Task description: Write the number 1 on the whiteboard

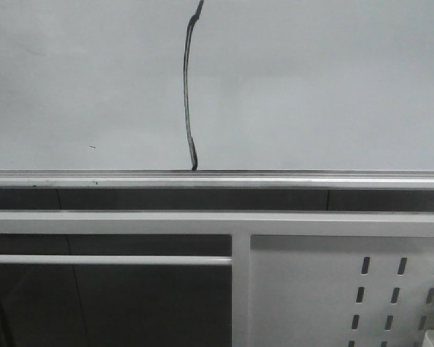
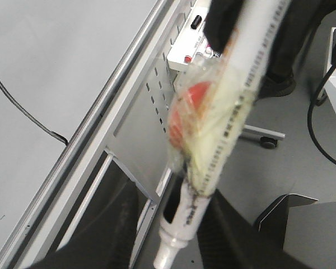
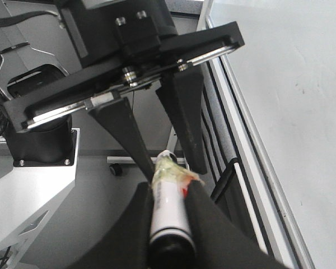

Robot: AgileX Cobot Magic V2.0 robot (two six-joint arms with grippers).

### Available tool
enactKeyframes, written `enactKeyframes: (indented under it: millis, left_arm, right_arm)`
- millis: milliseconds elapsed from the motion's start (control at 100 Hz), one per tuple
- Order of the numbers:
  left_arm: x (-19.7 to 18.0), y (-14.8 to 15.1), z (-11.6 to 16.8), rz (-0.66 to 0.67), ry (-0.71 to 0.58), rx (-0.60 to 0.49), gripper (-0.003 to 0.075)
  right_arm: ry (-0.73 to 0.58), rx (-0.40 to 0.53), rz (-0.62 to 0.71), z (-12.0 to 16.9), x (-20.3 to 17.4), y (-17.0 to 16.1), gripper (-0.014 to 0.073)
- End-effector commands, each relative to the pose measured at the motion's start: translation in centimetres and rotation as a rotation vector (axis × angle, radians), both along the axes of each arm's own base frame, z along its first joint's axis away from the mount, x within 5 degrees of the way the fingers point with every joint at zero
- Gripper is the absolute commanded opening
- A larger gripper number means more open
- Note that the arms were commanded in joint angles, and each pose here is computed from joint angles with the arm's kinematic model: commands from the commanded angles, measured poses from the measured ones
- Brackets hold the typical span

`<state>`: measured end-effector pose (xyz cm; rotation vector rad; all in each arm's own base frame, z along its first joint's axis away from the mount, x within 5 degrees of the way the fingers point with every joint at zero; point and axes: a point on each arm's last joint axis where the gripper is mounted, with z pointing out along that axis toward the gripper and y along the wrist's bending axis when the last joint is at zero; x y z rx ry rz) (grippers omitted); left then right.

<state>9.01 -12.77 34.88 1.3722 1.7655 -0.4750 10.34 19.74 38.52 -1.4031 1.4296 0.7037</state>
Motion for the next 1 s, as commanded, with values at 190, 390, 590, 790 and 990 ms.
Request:
enactKeyframes:
  millis: [190, 390, 590, 790, 990]
  left_arm:
    - [0.22, -0.30, 1.94, 0.024, -0.044, -0.121, 0.0331]
    - [0.18, -0.34, 1.96, 0.023, -0.037, -0.127, 0.0347]
    - [0.00, -0.48, 2.05, 0.020, -0.004, -0.156, 0.0300]
    - [-0.17, -0.61, 2.13, 0.016, 0.027, -0.180, 0.0281]
    - [-0.19, -0.61, 2.11, 0.015, 0.030, -0.180, 0.0281]
  right_arm:
    - [-0.019, 0.044, -0.002, 1.33, -0.11, -0.15, -0.0072]
    - [-0.017, 0.042, 0.000, 1.30, -0.14, -0.15, -0.0072]
    - [-0.014, 0.037, 0.005, 1.26, -0.19, -0.15, -0.0072]
    - [-0.016, 0.036, 0.005, 1.25, -0.18, -0.15, -0.0072]
    - [0.003, 0.010, 0.008, 0.61, 0.22, 0.46, -0.0072]
